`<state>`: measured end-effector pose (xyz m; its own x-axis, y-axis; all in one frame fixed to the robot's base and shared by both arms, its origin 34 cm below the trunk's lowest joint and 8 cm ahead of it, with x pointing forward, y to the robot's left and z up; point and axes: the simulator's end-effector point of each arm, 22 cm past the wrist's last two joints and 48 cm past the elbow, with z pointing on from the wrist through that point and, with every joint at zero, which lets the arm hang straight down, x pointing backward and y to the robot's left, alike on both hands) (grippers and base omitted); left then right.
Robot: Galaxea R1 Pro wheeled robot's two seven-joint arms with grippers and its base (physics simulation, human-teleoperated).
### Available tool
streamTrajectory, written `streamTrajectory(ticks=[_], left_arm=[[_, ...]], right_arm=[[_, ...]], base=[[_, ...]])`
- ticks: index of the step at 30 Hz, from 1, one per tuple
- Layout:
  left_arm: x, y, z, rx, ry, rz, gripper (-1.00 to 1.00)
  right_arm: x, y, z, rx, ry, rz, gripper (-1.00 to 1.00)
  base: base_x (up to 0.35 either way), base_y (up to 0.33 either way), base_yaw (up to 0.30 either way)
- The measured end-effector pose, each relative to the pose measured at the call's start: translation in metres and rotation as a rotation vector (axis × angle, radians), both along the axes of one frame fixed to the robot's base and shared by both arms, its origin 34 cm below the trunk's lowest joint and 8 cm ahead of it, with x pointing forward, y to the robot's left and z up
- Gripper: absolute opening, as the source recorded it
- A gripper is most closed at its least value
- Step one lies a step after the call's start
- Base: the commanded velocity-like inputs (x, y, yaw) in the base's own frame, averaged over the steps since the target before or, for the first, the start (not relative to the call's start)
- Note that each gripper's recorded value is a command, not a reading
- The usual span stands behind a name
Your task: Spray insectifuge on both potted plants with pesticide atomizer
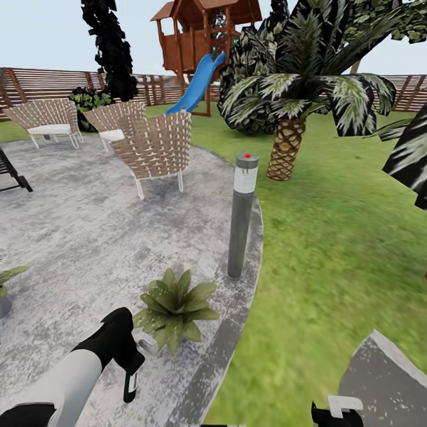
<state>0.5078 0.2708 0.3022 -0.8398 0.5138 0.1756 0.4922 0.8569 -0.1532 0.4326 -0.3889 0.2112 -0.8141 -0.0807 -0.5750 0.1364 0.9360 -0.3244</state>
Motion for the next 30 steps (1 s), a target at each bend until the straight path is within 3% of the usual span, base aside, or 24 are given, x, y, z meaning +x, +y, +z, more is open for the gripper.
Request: streamTrajectory(ticks=[15,30], left_arm=[[0.0042,0.0005,0.0018,0.004,-0.011,-0.003,-1.0],[0.0047,0.0073,0.0028,0.007,-0.012,0.015,-1.0]], right_arm=[[0.0003,-0.0005,-0.0001,0.0,0.0,-0.001,1.0],[0.0,-0.0008,0.0,0.0,0.0,0.003,1.0]], base=[[-0.028,-0.266,0.268],[-0.01,-0.28,0.021]])
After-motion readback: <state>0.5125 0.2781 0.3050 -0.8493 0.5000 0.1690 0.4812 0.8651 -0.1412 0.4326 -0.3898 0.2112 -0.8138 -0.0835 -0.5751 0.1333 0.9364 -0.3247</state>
